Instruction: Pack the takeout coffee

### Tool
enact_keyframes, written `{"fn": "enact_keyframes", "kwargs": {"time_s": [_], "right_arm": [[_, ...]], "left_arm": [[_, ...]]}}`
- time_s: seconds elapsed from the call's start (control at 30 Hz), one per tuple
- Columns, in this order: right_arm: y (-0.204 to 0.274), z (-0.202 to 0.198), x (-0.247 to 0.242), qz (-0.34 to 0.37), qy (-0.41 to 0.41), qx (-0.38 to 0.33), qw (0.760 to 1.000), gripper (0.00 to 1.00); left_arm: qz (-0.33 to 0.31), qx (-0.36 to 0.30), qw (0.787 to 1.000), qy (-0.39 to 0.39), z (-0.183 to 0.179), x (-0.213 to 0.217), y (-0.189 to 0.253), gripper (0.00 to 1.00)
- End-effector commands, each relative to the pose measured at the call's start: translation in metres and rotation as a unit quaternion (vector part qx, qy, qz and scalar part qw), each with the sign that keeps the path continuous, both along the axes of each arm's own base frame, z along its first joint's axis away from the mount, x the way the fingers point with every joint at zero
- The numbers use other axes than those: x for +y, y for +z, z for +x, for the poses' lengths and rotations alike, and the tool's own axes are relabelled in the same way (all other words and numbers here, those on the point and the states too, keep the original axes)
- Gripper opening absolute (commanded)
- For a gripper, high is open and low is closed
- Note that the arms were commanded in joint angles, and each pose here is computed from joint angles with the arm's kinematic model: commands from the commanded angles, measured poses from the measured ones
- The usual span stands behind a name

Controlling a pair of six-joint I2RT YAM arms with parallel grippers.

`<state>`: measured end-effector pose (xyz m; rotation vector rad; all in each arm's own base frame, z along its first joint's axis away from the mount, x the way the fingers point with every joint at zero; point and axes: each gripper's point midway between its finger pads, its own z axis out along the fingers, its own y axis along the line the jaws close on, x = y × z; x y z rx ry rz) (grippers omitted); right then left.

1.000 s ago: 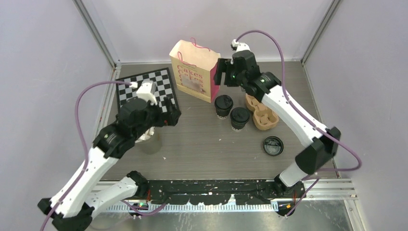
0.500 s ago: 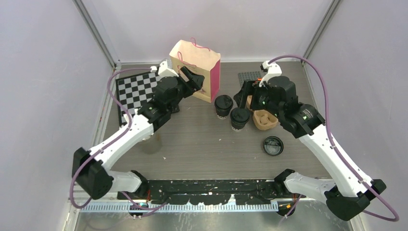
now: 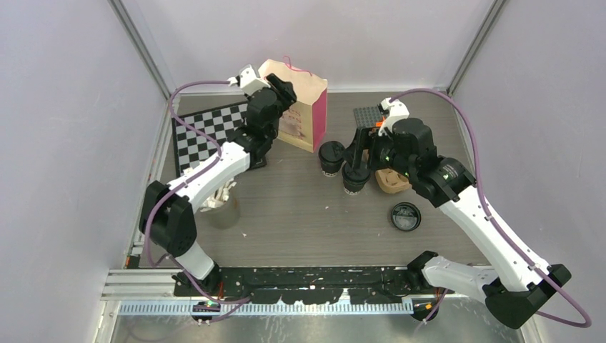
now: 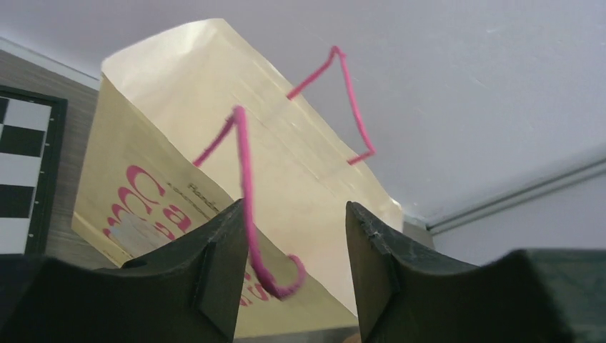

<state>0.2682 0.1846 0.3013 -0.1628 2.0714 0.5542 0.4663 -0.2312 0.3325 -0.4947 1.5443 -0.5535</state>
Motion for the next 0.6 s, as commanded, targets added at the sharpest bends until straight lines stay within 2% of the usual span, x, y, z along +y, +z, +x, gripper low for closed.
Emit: {"fn": "enact_keyframes", "kwargs": {"time_s": [0.0,0.1,0.2,0.33,0.57], "right_arm": [[0.017,0.0,0.008,0.026,0.016,-0.03,0.999,0.84],[0.011,0.001,0.01,0.025,0.018,-0.023,0.999,0.83],[0.006,0.002,0.009,0.021,0.016,-0.018,0.999,0.84],[0.007,0.005,0.006,0.017,0.007,-0.031,0.999,0.84],[0.036,0.022,0.007,0.02,-0.005,-0.074,0.997,0.84]], "left_arm": [[-0.007,-0.029,0.999,0.029,0.02,0.015,0.016,0.48],[0.017,-0.031,0.999,0.016,0.017,0.014,0.015,0.4],[0.032,-0.039,0.999,-0.004,0.01,0.013,0.021,0.2],[0.064,-0.051,0.995,-0.052,0.0,0.008,0.033,0.01],[0.058,-0.057,0.988,-0.128,-0.018,0.018,0.051,0.0]]}}
